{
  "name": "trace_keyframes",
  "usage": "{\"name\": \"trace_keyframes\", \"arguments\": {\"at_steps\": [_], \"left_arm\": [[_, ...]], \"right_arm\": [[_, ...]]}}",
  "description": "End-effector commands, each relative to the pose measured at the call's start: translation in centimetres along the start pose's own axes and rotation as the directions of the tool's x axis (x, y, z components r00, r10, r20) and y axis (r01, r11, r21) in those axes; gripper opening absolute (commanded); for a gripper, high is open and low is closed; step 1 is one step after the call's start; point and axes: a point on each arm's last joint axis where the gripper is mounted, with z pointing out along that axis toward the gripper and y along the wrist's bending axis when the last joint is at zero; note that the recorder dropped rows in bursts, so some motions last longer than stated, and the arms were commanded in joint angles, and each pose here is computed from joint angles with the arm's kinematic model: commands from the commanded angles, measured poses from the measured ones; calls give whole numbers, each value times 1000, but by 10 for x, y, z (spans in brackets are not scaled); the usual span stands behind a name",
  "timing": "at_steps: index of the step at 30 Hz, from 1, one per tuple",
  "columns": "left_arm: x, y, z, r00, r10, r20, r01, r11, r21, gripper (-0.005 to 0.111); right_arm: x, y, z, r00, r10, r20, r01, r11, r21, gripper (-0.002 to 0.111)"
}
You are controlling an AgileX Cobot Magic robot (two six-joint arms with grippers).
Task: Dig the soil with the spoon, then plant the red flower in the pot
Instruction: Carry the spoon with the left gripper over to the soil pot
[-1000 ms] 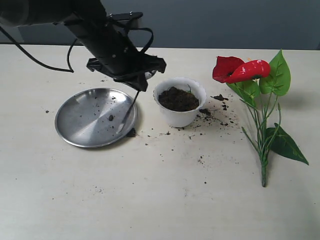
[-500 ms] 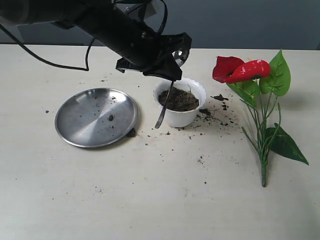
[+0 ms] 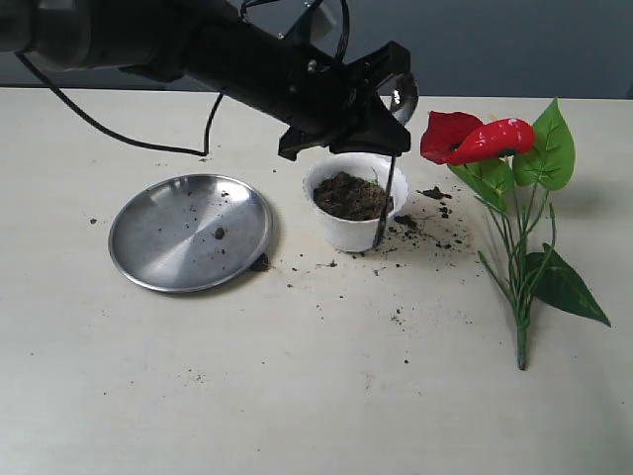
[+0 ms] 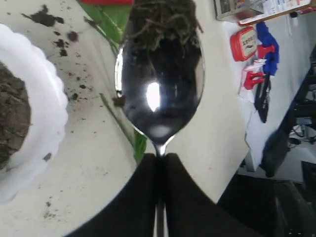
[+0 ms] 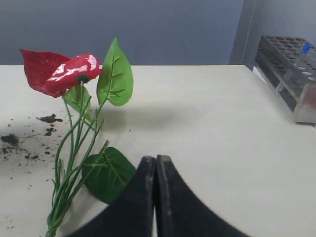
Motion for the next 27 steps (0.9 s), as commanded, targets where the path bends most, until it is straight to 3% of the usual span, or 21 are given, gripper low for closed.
{"name": "trace_keyframes", "arguments": {"at_steps": [1, 10, 16, 27], "left_arm": [[1, 0, 13, 998, -63, -24, 65, 990, 122, 0], [-11, -4, 9, 988, -151, 43, 132, 947, 292, 0], [-20, -7, 0, 972, -228, 60, 186, 897, 401, 0], [-14, 8, 15, 973, -229, -16, 214, 883, 417, 0]], "right_arm": [[-1, 0, 0, 1000, -3, 14, 3, 1000, 5, -1], [0, 0, 0, 1000, -3, 11, 3, 1000, 5, -1], [0, 0, 0, 1000, -3, 11, 3, 1000, 5, -1], [0, 0, 0, 1000, -3, 11, 3, 1000, 5, -1]]}}
